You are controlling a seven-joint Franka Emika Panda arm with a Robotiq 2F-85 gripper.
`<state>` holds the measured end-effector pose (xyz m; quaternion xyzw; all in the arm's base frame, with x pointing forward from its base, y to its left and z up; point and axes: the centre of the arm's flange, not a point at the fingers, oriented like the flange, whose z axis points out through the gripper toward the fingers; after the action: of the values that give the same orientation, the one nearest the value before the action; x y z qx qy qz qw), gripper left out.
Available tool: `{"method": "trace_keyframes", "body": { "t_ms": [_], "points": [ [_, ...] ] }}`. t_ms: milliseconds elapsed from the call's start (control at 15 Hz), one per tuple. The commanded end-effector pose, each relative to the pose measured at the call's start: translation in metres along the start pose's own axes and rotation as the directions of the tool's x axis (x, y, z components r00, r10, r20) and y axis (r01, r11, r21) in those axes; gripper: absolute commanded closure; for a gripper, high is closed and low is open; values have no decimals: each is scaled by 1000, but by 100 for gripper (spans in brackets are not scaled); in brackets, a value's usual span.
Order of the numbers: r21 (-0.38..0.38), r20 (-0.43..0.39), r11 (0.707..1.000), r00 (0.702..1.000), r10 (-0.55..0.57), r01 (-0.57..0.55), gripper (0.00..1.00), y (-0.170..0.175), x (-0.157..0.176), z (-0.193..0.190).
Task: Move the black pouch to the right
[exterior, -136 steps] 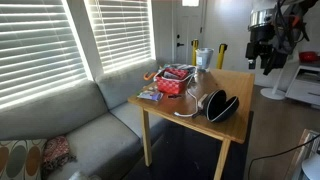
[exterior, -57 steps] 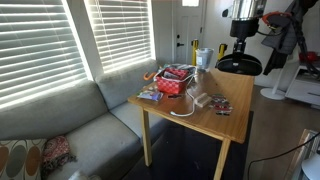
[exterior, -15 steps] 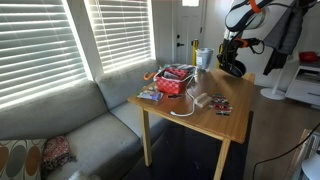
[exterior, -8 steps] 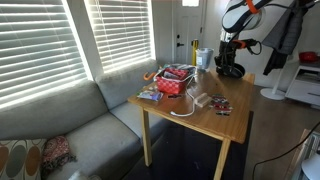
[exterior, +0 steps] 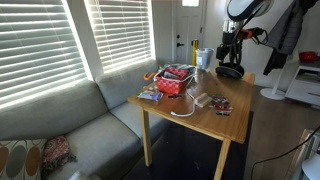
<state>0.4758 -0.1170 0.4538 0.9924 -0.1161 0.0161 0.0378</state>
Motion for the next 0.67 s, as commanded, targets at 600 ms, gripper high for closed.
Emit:
{"method": "trace_keyframes", "body": {
  "t_ms": [600],
  "points": [
    [-83, 47, 978, 981, -186, 189, 0, -54, -91, -66]
  ]
}}
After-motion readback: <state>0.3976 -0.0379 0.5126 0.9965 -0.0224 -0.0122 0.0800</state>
